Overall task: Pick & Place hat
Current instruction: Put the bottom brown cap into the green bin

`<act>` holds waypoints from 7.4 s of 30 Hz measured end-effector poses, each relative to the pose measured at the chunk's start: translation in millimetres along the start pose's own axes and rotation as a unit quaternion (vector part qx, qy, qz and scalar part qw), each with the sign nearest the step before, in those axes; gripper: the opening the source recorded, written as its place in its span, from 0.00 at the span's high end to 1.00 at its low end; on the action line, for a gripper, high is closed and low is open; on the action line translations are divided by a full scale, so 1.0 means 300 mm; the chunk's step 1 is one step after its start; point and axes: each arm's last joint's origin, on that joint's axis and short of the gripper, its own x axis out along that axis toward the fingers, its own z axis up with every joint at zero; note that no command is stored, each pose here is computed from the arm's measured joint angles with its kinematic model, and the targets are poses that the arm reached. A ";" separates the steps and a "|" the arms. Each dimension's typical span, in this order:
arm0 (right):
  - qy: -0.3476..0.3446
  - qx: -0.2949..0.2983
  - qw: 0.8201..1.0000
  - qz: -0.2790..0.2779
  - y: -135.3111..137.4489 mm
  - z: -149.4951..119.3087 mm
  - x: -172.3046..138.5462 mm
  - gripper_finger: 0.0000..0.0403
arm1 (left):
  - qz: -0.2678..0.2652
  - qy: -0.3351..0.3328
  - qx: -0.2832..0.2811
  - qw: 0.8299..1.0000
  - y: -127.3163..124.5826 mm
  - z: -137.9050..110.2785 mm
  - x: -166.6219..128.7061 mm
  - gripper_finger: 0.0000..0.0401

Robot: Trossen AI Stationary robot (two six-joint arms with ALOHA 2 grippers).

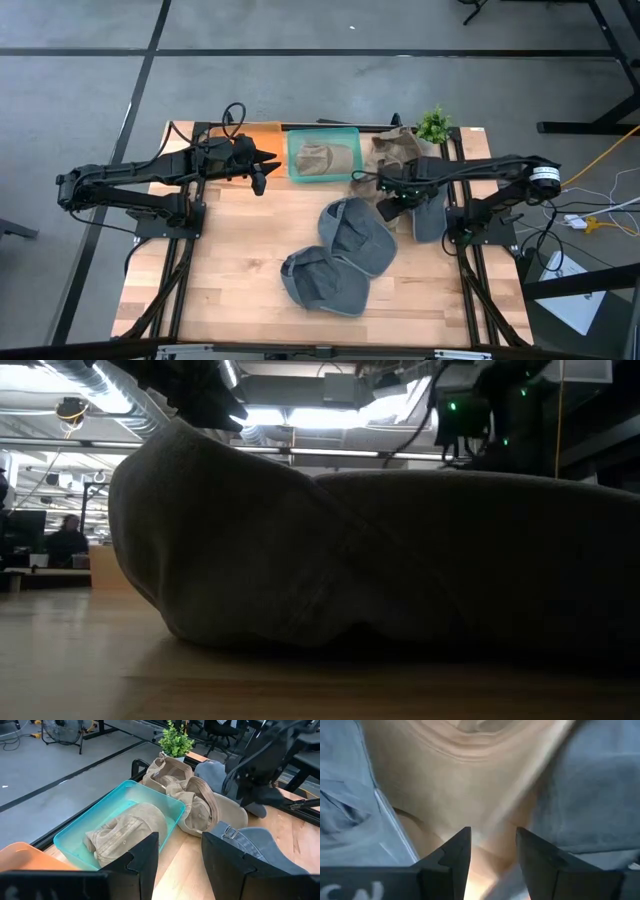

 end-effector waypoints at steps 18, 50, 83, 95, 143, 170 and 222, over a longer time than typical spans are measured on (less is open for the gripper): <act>-0.084 -0.019 0.993 0.078 0.016 0.022 0.109 0.85 | 0.004 -0.001 0.000 1.000 0.001 0.000 0.000 0.64; -0.448 -0.392 0.761 -0.259 0.003 -0.022 -0.625 0.97 | -0.018 -0.035 -0.034 0.999 -0.008 0.024 -0.001 0.64; -0.539 -0.453 0.686 -0.182 0.101 0.030 -0.692 0.95 | -0.168 -0.230 0.085 0.955 -0.096 0.138 0.002 0.62; -0.516 -0.486 0.679 -0.193 0.139 0.053 -0.654 0.95 | -0.128 -0.220 0.132 0.958 -0.103 0.146 -0.027 0.55; -0.552 -0.465 0.688 -0.073 0.260 0.118 -0.600 0.95 | -0.046 -0.113 0.209 0.970 -0.112 0.063 0.045 0.59; -0.445 -0.361 0.803 0.164 0.258 0.098 -0.557 0.63 | 0.196 -0.257 0.230 0.918 -0.087 0.174 -0.016 0.95; -0.488 -0.353 0.705 0.374 0.334 0.317 -0.539 0.29 | -0.124 -0.228 0.232 0.937 -0.140 0.130 0.011 0.96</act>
